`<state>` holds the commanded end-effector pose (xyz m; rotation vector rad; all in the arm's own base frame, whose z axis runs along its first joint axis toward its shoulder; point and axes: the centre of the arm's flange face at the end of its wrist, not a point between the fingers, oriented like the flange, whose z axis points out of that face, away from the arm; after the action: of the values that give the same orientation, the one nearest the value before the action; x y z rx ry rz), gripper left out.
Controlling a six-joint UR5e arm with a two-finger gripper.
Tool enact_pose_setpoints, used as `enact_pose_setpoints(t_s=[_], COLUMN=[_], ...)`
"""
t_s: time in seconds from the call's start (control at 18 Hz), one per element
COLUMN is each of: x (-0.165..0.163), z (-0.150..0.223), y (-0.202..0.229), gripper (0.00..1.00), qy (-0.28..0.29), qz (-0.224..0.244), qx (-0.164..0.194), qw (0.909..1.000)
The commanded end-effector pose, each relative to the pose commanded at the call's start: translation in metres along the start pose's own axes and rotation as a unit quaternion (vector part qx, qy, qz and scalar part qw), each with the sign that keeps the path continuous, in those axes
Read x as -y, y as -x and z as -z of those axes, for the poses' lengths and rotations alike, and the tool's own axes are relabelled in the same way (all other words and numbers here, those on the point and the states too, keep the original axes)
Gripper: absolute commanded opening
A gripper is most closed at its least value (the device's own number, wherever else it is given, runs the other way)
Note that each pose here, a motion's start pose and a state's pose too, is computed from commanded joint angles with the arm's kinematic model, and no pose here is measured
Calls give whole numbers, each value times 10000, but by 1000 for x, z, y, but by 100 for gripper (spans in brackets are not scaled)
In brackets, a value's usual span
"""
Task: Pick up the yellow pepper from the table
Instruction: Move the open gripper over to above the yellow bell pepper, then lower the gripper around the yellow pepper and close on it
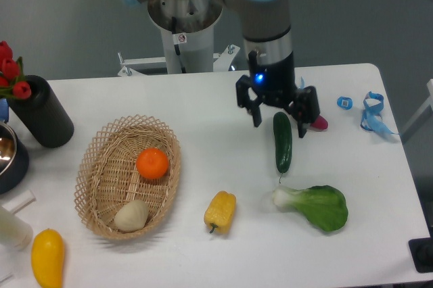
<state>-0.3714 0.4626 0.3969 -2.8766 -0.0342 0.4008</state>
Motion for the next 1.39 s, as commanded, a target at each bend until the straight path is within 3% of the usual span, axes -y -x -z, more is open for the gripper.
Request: enact_pose_setpoints(t_s=[0.39, 0.89, 1.39], x=[21, 32, 36], z=[-56, -118, -149], y=[-26, -50, -55], gripper=[100, 100, 100], qy=[162, 357, 277], qz=[570, 404, 359], qx=[-298, -582, -932], qw=[9978, 9969, 9946])
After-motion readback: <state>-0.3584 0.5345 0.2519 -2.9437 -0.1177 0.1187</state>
